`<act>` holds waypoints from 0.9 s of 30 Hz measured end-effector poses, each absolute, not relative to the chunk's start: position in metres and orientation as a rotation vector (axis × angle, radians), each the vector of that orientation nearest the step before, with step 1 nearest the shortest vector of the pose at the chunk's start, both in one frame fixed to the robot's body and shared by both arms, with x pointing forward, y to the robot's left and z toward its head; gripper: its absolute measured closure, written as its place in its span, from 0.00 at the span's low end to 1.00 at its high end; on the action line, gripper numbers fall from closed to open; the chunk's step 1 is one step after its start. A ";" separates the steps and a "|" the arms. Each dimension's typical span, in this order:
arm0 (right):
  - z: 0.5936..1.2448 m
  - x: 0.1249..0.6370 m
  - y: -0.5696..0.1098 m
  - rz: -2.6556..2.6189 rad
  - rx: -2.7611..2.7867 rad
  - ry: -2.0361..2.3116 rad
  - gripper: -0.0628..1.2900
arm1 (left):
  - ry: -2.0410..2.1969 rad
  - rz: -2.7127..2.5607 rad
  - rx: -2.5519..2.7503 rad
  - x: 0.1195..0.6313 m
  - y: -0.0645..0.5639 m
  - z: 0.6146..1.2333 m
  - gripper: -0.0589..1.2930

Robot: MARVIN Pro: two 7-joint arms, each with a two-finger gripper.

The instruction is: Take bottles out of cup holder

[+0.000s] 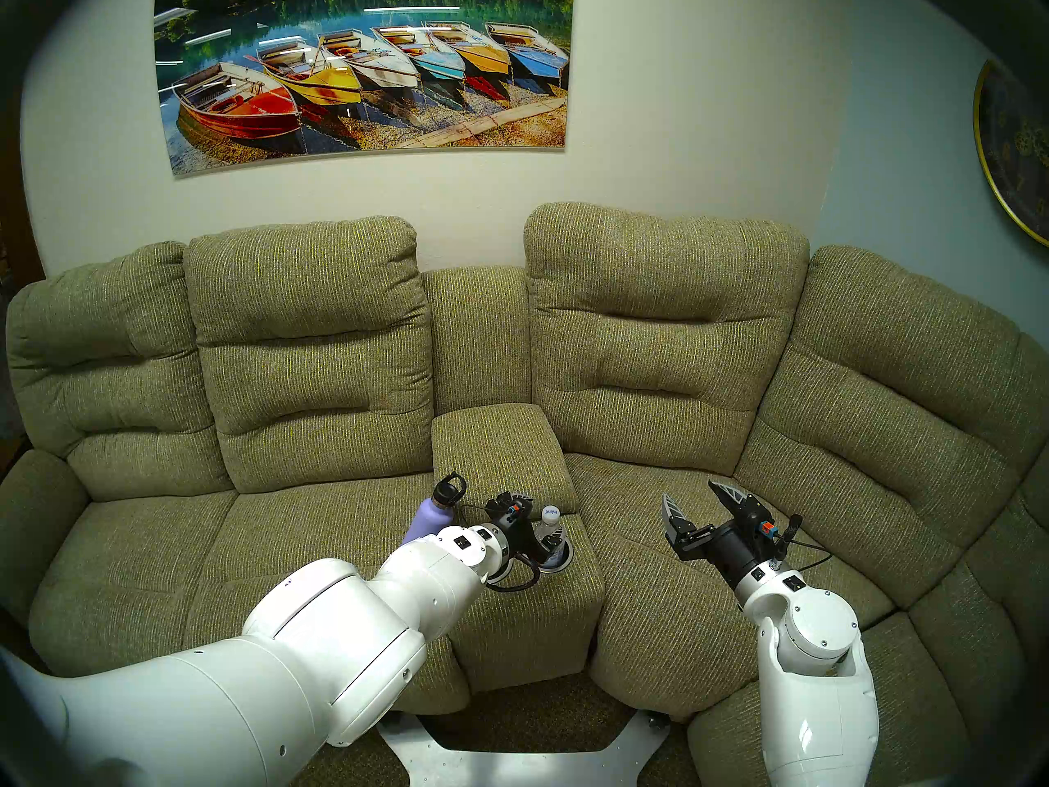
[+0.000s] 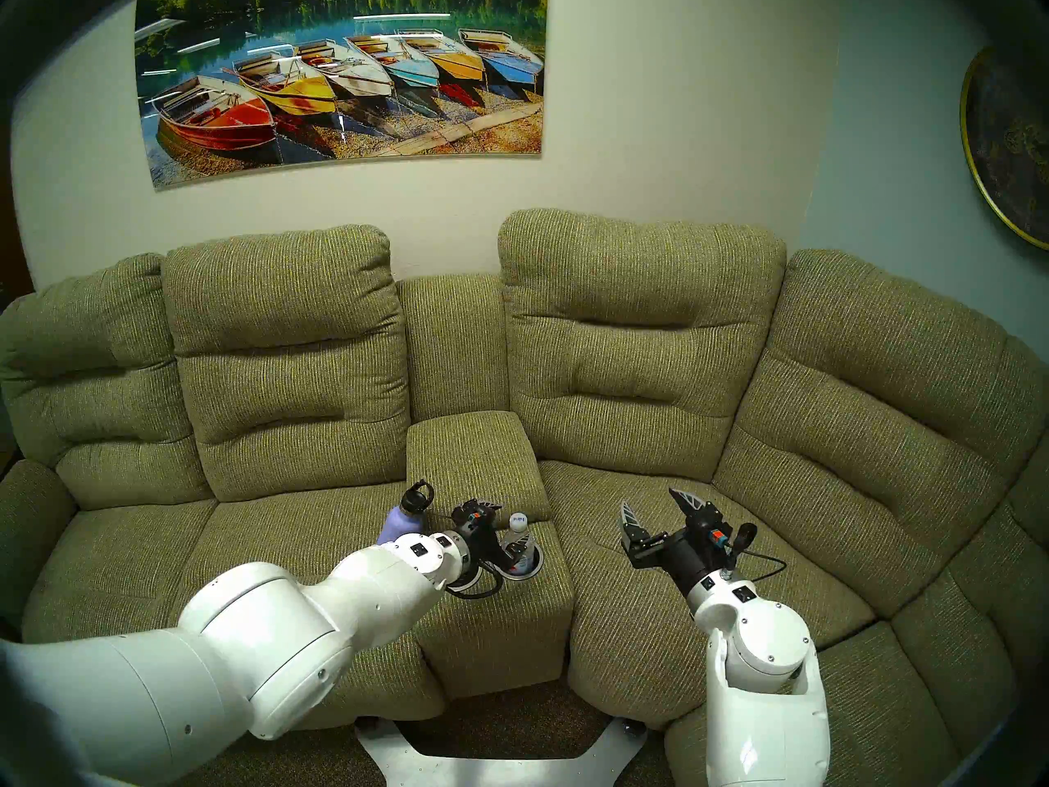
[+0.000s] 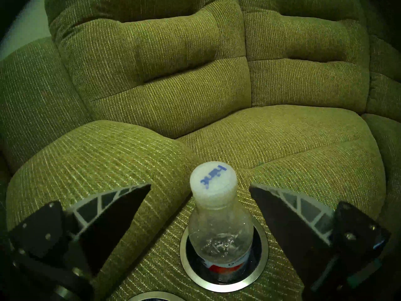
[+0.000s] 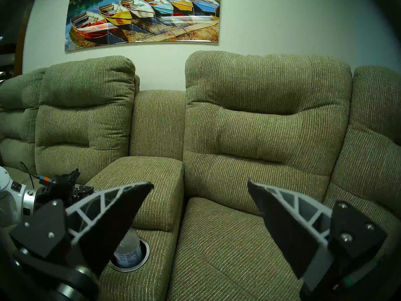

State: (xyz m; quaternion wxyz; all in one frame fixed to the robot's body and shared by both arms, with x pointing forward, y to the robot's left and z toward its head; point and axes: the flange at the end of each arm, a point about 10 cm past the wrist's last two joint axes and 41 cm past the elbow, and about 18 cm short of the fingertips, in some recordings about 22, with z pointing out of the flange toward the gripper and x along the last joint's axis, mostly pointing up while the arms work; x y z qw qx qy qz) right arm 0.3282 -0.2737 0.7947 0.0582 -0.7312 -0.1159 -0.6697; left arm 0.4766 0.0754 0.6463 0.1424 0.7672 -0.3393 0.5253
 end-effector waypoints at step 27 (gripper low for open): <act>0.794 0.328 -0.274 -2.026 -2.218 -0.350 0.05 | -1.045 1.432 2.280 0.485 0.069 0.652 0.02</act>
